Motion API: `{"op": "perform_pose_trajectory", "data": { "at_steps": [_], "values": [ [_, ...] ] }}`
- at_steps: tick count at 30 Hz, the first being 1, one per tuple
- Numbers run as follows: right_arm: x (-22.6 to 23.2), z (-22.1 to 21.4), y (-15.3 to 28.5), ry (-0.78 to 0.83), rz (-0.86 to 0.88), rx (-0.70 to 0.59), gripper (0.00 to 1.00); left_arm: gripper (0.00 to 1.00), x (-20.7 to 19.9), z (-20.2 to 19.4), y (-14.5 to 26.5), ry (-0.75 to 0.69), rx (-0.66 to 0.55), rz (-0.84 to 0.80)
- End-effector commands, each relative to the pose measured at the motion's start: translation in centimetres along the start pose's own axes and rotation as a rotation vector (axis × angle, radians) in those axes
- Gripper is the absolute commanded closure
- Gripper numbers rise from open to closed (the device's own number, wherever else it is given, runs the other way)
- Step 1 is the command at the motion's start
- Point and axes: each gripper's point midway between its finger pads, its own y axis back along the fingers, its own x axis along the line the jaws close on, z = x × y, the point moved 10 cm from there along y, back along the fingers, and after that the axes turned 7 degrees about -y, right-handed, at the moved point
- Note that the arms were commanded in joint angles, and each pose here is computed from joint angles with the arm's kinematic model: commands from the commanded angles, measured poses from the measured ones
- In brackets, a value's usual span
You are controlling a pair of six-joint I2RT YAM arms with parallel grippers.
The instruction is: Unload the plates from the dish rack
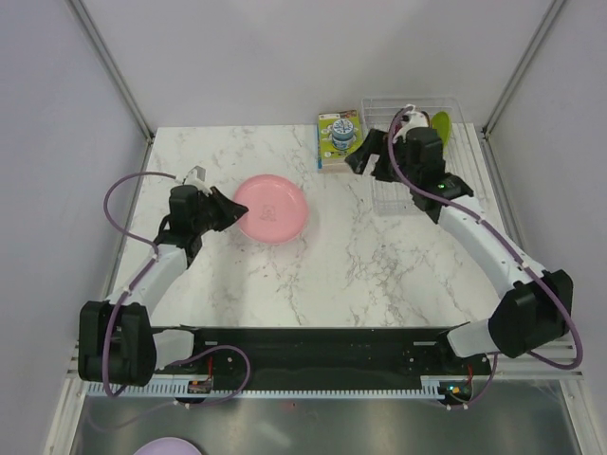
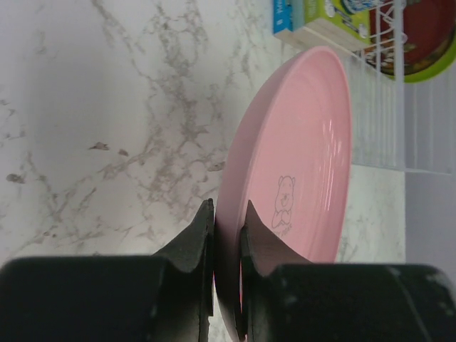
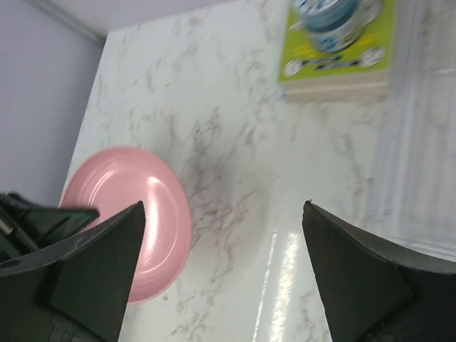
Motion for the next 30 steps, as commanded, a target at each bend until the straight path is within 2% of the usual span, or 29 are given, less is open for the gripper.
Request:
{"op": "perform_pose_trajectory", "data": {
  "at_steps": [1,5,8,13,16,17,20,24,27,28,30],
  "values": [
    [-1.9,6.4,4.5,0.138,-0.223,-0.19,0.02,0.98,2.0,0.5,-1.1,-0.063,-0.006,0.196],
    [-2.9,9.1,5.3,0.201,-0.366,-0.26,0.02,0.98,4.4,-0.6,-2.4,-0.047,0.048,0.372],
    [-4.4,10.2,4.7,0.224,-0.478,-0.275,0.02,0.98,5.6,-1.2,-3.3,-0.062,0.092,0.435],
    [-6.7,11.4,2.8,0.202,-0.569,-0.251,0.02,0.95,7.2,-1.4,-4.3,-0.108,0.128,0.541],
    [-8.3,12.2,1.5,0.203,-0.632,-0.249,0.02,0.74,7.9,-1.6,-4.8,-0.106,0.188,0.598],
    [-9.0,12.6,0.6,0.201,-0.648,-0.243,0.02,0.62,8.0,-1.5,-4.9,-0.109,0.198,0.611],
    [-10.6,13.6,-1.0,0.193,-0.688,-0.233,0.02,0.4,8.0,-1.4,-4.7,-0.109,0.222,0.642],
    [-12.7,14.7,-3.8,0.207,-0.724,-0.213,0.02,0.33,7.6,-1.0,-4.0,-0.106,0.205,0.653],
    [-13.9,15.3,-6.4,0.227,-0.723,-0.192,0.04,0.21,7.3,-0.8,-3.4,-0.097,0.198,0.67],
    [-13.4,16.1,-6.9,0.236,-0.708,-0.211,0.05,0.21,6.9,-0.5,-3.0,-0.099,0.178,0.668],
    [-14.8,15.7,-8.8,0.245,-0.714,-0.171,0.1,0.2,6.8,-0.3,-2.4,-0.1,0.15,0.685]
  ]
}}
